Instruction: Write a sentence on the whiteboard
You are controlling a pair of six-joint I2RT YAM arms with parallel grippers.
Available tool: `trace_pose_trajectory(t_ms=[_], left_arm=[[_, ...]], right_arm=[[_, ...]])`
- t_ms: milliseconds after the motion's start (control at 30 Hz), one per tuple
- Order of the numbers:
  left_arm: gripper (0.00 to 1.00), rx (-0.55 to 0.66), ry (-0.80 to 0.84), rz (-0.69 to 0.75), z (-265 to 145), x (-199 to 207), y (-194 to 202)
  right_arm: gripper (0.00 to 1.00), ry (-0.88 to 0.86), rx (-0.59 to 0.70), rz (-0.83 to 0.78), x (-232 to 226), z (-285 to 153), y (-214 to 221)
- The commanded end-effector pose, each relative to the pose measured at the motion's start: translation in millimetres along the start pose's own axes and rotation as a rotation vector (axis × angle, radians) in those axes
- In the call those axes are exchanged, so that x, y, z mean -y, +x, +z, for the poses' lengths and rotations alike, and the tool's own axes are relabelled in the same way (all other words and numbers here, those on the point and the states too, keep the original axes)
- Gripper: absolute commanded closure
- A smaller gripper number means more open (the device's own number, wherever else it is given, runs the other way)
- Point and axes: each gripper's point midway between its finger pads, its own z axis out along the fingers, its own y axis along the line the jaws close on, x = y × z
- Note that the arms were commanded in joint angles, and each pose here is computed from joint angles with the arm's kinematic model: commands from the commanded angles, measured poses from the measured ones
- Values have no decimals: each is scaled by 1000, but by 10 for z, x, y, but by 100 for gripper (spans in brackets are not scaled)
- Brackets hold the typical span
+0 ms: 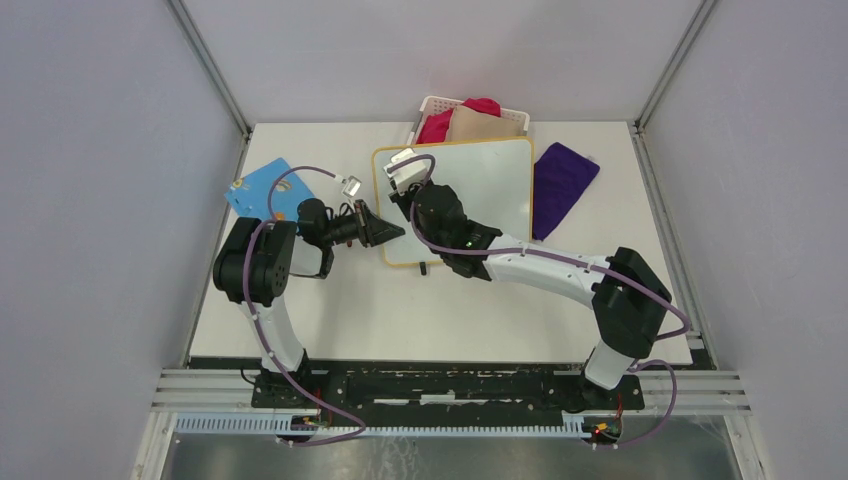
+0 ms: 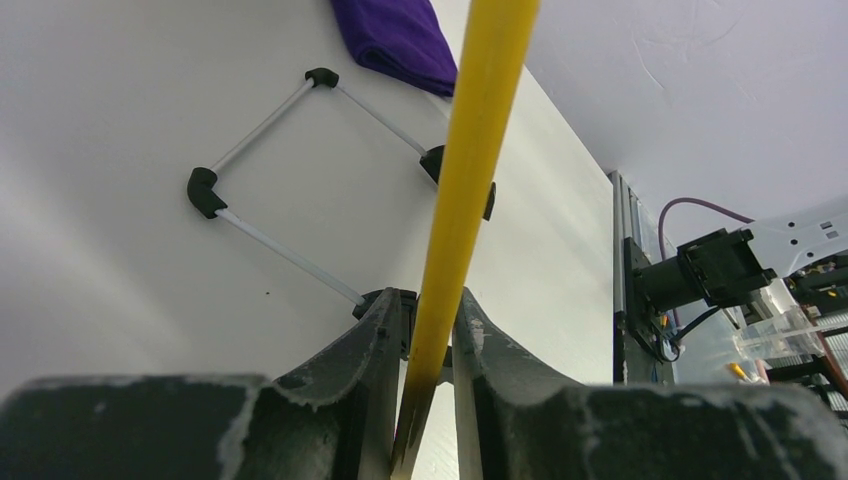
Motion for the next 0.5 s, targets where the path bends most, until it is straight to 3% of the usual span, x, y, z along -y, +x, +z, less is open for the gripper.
trace_pose_trajectory(t_ms=[0, 467], left_arm=[[98, 15, -39, 45, 21, -52, -33], [98, 9, -44, 42, 23, -64, -14]], right_arm=[[100, -21, 39, 40, -40, 45, -178], [100, 8, -26, 14, 55, -68, 107]])
